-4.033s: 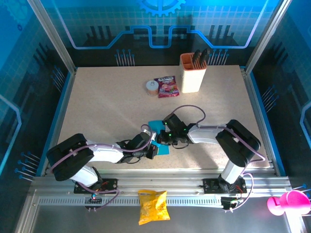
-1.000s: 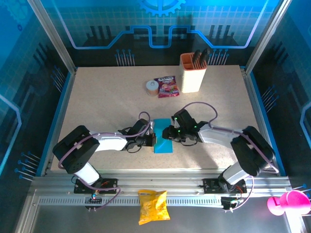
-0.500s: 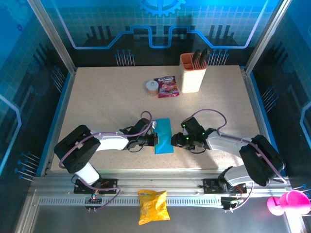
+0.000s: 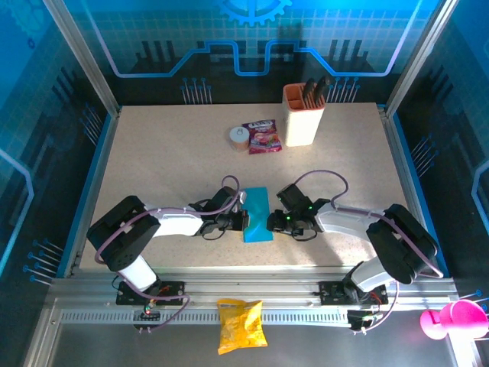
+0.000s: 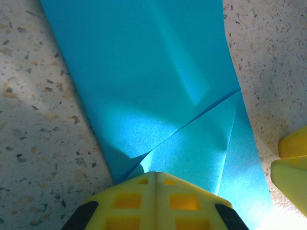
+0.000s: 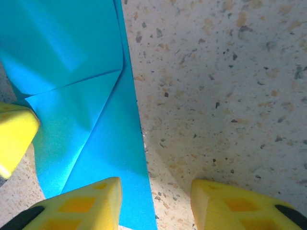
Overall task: Fold a paper plane with a square sheet of paper (pick it up from the middle)
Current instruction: Fold the triangle a second time at the center of the table, then turn over the paper at the center of the table.
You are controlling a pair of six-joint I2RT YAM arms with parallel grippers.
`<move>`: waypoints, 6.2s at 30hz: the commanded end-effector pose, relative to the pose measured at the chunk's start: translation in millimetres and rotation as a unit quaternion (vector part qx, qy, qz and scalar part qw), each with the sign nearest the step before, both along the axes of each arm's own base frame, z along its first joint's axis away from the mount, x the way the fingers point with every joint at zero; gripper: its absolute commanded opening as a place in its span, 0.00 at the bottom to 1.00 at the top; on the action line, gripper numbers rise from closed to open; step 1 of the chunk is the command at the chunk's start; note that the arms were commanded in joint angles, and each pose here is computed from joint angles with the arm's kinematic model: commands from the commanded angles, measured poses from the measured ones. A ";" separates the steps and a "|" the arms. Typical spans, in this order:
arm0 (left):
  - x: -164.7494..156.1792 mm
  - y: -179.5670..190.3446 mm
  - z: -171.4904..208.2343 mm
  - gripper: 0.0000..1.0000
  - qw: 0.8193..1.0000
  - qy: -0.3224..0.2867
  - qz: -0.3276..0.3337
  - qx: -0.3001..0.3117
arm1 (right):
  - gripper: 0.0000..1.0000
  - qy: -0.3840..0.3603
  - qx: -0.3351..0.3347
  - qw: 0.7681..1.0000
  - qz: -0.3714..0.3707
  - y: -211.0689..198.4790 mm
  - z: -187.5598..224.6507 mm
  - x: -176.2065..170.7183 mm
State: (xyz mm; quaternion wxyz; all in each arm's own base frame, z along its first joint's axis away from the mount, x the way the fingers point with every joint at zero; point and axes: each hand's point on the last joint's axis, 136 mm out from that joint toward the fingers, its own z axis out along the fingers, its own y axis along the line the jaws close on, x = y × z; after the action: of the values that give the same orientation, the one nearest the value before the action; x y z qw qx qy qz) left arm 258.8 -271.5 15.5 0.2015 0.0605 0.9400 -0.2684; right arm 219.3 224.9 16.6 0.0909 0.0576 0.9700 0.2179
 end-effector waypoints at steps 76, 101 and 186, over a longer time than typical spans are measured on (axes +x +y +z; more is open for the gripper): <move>-14.7 0.2 -16.8 0.00 1.000 0.023 -0.017 0.004 | 0.41 -0.094 0.196 0.976 0.024 74.7 33.3 38.9; -17.0 2.0 -18.2 0.00 1.000 0.026 -0.017 0.004 | 0.46 -0.141 0.222 0.964 0.032 76.7 72.9 47.4; 2.0 95.4 79.6 0.51 0.977 -0.051 0.190 -0.080 | 0.00 -0.198 -0.126 0.972 0.013 -88.6 134.3 33.6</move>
State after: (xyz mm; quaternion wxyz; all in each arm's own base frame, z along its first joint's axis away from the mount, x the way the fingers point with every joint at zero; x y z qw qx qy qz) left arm 268.4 -193.8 108.6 0.3149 -0.0918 0.8900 -0.3167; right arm 277.1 184.9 179.4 0.3246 0.0176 0.9082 0.2636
